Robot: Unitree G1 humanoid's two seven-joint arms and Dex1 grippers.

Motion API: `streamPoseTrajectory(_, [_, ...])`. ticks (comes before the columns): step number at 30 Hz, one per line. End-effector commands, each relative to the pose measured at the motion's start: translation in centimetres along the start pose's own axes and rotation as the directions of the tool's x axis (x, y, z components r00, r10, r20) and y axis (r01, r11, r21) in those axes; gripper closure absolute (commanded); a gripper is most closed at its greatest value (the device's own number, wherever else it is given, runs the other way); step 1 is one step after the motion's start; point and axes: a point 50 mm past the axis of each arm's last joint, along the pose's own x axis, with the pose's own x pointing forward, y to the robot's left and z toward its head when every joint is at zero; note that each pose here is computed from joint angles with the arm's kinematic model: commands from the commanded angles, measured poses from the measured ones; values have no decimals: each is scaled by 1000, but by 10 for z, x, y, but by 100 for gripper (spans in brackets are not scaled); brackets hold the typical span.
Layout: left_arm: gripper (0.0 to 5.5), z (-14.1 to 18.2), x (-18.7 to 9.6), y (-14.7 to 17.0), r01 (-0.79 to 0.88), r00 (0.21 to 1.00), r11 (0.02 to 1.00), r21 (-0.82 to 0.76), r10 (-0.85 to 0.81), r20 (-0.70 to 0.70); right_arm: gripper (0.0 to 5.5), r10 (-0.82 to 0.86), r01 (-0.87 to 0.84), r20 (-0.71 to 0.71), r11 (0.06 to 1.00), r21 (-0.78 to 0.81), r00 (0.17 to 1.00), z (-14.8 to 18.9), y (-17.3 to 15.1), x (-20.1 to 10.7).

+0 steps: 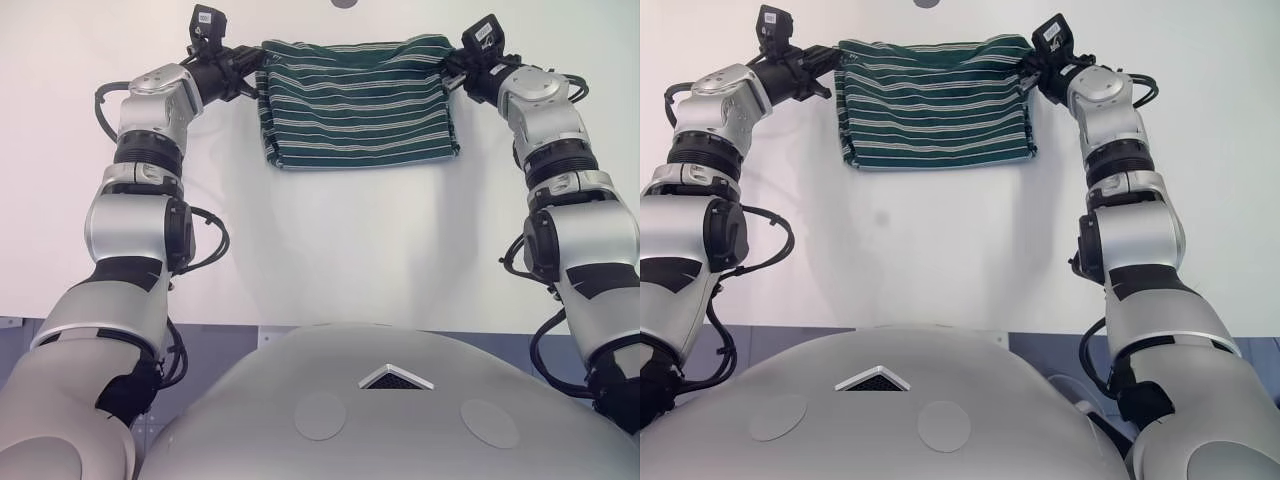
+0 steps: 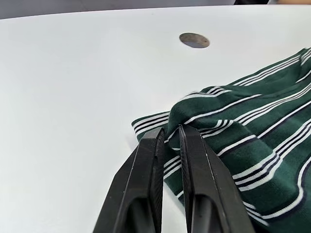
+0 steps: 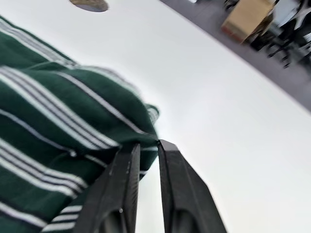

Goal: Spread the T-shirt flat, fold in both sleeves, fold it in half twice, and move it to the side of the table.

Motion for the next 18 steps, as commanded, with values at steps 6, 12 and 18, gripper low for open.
streamPoseTrajectory(6, [550, 18, -1, -75, 372, 908, 862, 344, -415, 57, 549, 88, -68, 72, 966, -251, 993, 25, 7, 6])
streamPoseTrajectory(12, [550, -43, -5, -114, 549, 835, 669, 501, -461, -299, 549, 196, -251, -183, 901, -355, 963, -9, 30, 9])
streamPoseTrajectory(18, [550, -46, -7, -55, 482, 869, 557, 676, -211, -447, 549, 754, -833, -363, 446, -329, 547, -56, 63, -68])
